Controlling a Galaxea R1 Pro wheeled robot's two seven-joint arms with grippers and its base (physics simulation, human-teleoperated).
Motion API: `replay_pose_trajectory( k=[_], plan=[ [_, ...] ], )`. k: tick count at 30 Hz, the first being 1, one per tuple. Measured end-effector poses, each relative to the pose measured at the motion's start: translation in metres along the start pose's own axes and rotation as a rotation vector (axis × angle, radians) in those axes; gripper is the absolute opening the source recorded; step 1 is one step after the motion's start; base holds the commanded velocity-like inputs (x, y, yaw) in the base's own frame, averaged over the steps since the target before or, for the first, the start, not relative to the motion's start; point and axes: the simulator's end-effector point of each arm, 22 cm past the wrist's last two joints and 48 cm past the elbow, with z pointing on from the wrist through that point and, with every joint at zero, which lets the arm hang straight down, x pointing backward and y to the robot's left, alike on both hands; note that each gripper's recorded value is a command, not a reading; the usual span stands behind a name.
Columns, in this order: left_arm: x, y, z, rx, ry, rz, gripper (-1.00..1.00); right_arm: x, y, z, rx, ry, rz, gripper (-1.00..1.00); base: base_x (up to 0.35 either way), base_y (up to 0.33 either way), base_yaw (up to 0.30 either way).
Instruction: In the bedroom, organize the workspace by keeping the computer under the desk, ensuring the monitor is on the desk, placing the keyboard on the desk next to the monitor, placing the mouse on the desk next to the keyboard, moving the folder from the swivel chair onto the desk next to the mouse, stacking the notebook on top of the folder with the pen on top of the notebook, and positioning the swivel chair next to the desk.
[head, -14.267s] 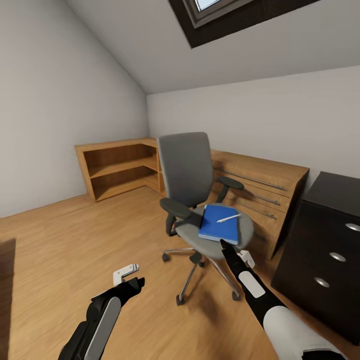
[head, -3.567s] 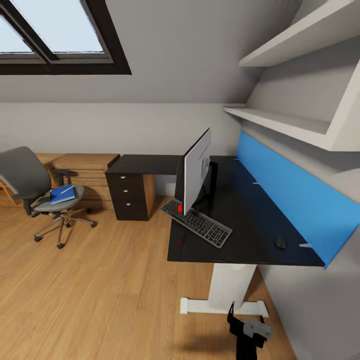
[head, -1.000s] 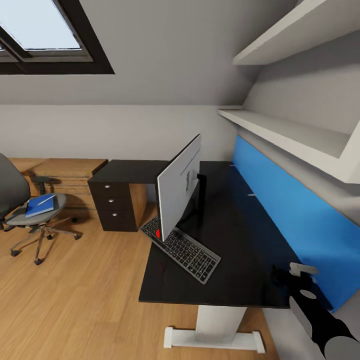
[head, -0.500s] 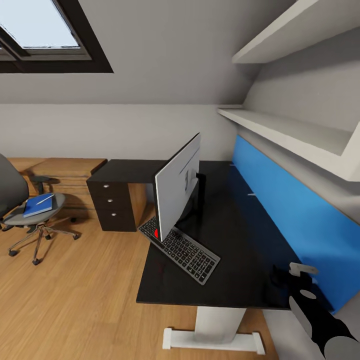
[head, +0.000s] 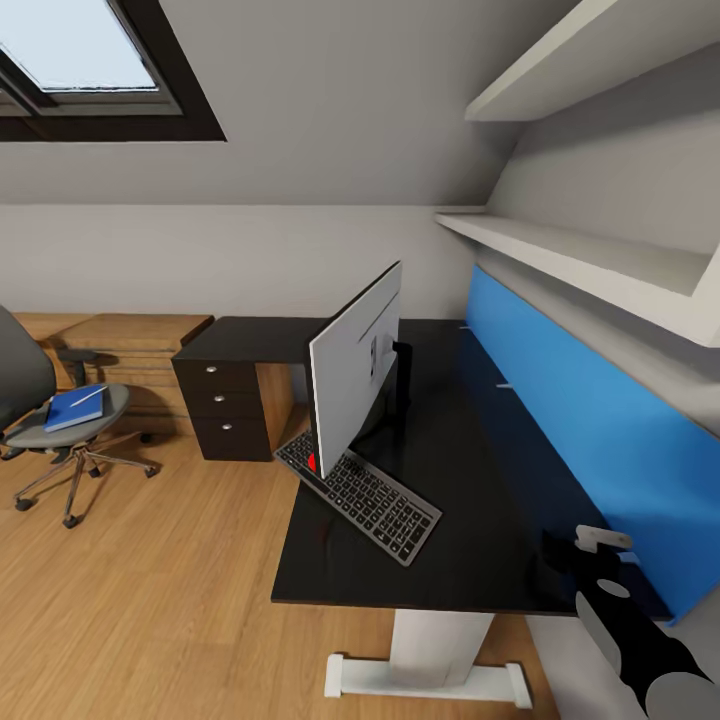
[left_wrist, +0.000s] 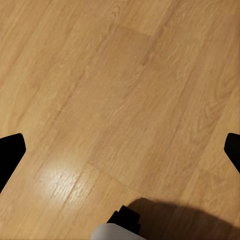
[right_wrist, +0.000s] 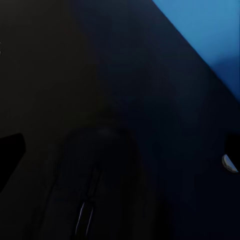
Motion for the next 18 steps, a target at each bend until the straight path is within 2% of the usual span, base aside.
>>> replay_pose_trajectory(
  k=[14,18],
  plan=[
    [0.0002,0.0011,0.0002,-0.004,0.001,-0.004,1.00,0.0019,0.0060,-0.0004,-0.018,0.005,-0.001,1.00,0.000,0.000,0.000],
    [0.0017,-0.0009,0.0054,-0.001,0.000,-0.008,1.00,0.0092,0.0069,0.0026,-0.018,0.015,-0.003,1.00,0.000,0.000,0.000]
  ],
)
